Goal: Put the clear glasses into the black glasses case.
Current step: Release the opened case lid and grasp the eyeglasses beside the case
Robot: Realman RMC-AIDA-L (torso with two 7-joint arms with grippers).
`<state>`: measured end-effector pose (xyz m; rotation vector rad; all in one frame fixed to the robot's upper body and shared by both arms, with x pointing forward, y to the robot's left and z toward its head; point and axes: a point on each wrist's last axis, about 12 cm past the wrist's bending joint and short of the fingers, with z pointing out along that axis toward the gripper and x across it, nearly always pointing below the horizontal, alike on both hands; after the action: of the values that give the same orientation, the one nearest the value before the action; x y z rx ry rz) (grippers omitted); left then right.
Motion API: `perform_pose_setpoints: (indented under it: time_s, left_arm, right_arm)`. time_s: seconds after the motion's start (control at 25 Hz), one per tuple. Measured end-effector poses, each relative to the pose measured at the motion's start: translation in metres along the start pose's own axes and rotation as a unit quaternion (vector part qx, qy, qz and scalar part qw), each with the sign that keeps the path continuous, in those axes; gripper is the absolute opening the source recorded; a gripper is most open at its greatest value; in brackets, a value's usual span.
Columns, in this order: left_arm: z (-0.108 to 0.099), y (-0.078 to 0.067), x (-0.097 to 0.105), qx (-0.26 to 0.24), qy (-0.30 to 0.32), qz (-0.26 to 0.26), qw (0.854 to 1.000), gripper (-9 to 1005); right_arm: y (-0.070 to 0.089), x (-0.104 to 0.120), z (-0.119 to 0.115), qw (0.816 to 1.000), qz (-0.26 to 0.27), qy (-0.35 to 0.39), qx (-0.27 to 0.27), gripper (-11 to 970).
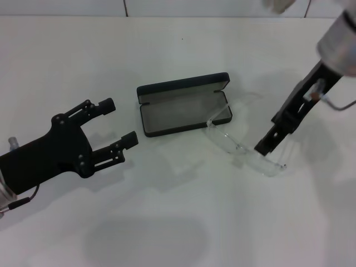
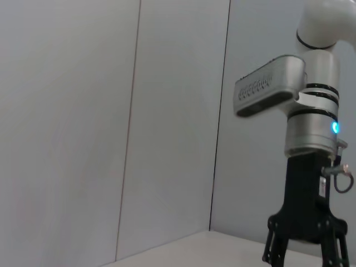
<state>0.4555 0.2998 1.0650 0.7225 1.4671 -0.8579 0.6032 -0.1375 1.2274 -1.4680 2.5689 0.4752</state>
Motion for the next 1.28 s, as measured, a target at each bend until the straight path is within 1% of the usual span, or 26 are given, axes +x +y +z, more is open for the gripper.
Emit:
perform_pose_setpoints:
  time_s: [0.2, 0.44, 0.68, 0.88, 1.04, 1.28]
  left_arm:
    - [-0.001, -0.001, 0.002, -0.003, 0.002, 0.003, 1.0, 831]
    - [0.001, 0.0, 0.002, -0.001, 0.001, 0.007, 1.0, 831]
    - [0.002, 0.001, 0.001, 0.0, 0.001, 0.008, 1.0, 830]
    - [0.002, 0.001, 0.002, -0.003, 0.003, 0.008, 1.0, 830]
    - [0.003, 0.001, 0.002, -0.003, 0.004, 0.008, 1.0, 830]
    - [0.003, 0.001, 0.002, -0.004, 0.003, 0.007, 1.0, 830]
  right_arm:
    - [0.009, -0.01, 0.02, 0.999, -0.007, 0.023, 0.03, 855]
    - [0.012, -0.016, 0.037, 0.998, -0.01, 0.015, 0.059, 855]
    - [0.013, -0.016, 0.056, 0.999, -0.009, 0.01, 0.048, 854]
    - [0.01, -0.014, 0.069, 0.999, -0.006, 0.011, 0.052, 841]
    - [0.007, -0.012, 0.076, 0.998, -0.006, 0.016, 0.057, 766]
    - [0.01, -0.012, 0.079, 0.997, -0.039, 0.017, 0.063, 653]
